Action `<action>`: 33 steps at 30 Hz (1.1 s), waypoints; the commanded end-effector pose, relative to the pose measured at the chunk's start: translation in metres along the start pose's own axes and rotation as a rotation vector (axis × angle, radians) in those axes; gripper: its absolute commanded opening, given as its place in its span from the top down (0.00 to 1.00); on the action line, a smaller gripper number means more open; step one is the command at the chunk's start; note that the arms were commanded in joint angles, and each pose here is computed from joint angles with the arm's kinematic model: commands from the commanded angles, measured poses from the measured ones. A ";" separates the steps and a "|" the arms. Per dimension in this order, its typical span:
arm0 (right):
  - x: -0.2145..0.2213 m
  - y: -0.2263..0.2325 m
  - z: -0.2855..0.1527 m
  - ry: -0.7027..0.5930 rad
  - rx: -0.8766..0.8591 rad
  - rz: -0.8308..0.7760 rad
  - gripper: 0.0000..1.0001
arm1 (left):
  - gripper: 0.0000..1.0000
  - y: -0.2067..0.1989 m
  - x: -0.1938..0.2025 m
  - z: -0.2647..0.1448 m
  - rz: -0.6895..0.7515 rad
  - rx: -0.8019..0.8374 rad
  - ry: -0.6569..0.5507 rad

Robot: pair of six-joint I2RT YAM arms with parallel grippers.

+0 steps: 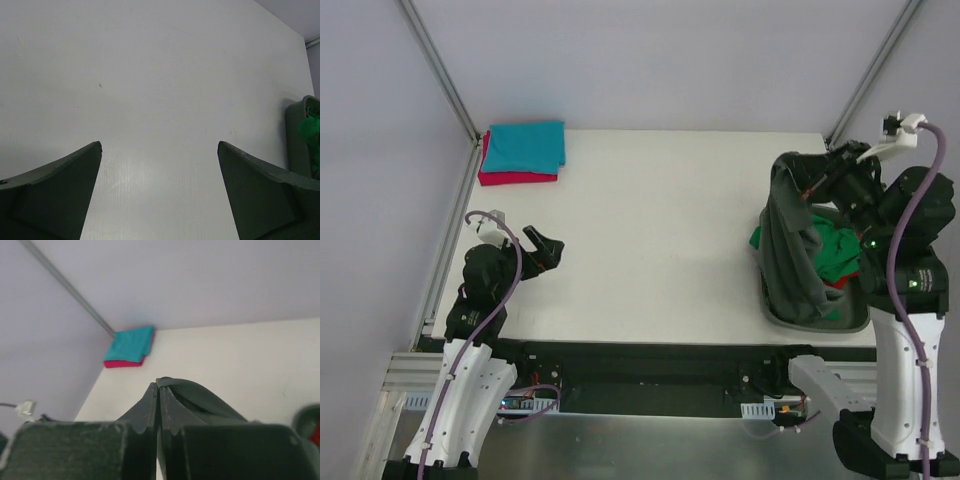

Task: Fold and stack the t-shirts
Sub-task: Grab crumpled tshirt from bin with the right arm, then move the tshirt to the center of the board

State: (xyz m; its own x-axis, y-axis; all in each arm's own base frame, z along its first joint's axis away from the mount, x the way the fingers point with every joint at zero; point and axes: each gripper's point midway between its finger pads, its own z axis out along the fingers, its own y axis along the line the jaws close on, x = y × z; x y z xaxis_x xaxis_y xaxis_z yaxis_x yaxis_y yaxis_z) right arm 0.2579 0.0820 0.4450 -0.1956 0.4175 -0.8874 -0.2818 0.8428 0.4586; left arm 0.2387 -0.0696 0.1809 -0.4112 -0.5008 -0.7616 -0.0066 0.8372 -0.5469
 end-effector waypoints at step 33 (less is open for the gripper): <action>0.269 -0.091 0.018 0.505 0.374 -0.063 0.26 | 0.01 0.025 0.019 0.037 -0.079 -0.160 0.147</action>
State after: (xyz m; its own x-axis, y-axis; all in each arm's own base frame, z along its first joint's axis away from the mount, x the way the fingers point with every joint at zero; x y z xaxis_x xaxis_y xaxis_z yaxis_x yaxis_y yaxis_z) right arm 0.2441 0.1355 0.1511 -0.6934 0.1894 -0.6952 -0.0235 0.9584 0.2845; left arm 0.2511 -0.0629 0.1401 -0.5078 -0.5261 -0.6821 -0.1588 0.8354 -0.5261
